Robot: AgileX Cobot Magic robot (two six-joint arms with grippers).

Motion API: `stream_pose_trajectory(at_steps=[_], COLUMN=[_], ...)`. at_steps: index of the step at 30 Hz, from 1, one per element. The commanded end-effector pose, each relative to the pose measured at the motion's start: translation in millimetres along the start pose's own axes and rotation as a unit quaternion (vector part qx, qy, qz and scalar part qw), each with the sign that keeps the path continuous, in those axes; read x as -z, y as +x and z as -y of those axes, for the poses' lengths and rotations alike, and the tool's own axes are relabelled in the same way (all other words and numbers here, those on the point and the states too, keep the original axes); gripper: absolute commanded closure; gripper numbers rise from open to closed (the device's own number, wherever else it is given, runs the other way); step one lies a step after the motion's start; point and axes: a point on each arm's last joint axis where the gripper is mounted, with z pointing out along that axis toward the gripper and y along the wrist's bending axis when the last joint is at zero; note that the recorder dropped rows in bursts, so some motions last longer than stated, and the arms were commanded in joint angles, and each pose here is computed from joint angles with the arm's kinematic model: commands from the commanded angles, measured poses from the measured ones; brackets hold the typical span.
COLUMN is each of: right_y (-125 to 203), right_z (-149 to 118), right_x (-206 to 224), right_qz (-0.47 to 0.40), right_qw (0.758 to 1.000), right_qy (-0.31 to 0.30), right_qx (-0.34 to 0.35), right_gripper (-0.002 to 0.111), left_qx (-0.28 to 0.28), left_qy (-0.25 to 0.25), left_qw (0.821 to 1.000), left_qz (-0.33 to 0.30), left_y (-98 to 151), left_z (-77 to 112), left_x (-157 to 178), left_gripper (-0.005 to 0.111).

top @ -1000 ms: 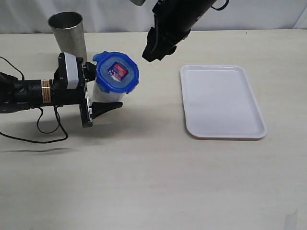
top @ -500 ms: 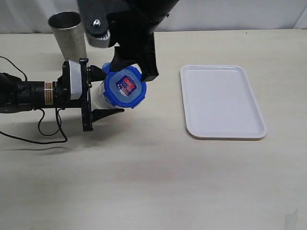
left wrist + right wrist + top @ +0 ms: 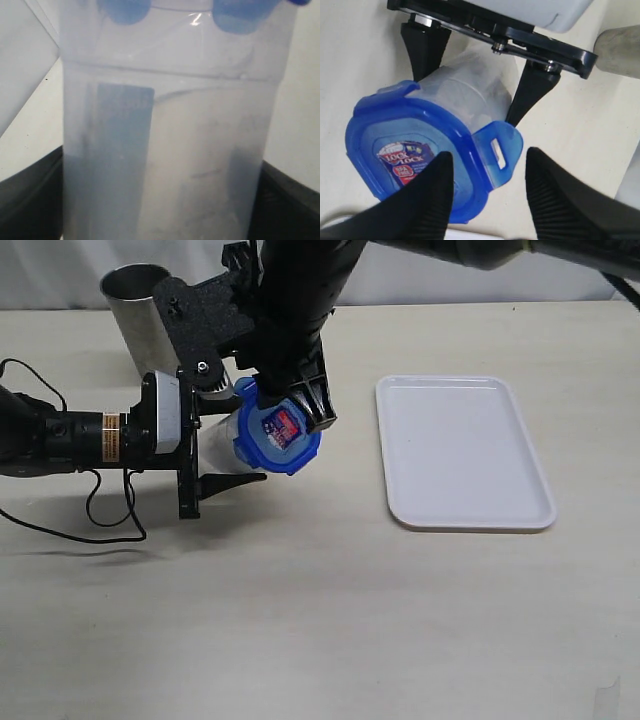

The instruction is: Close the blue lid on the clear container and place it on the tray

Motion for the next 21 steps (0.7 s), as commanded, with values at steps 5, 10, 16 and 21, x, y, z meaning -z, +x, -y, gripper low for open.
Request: stream_pose_trajectory(at_steps=[5,10,16,21], right_y=[-5,-5,-20,-21], right_z=[-9,-12,-19,-20], right_x=[-24,-38,-50,-54], right_qz=[0.011,0.009,0.001,-0.004], right_qw=[0.998,0.997,0.996,0.996], right_qy=[-0.056,-0.071,-0.083,-0.081], right_qx=[-0.013,-0.010,0.030,0.038], right_gripper=[0.078,0.081,0.081,0.090], left_qx=[-0.003,-0.003,-0.002,0.002], left_qy=[-0.001,-0.003,-0.003,-0.002], left_qw=[1.000,1.000,1.000,1.000], left_qz=[0.008,0.013,0.013,0.013], left_y=[-5,-6,-6,-6], left_z=[-0.8,-1.2,-1.2,-1.0], left_x=[0,0,0,0], left_gripper=[0.107,0.107,0.107,0.107])
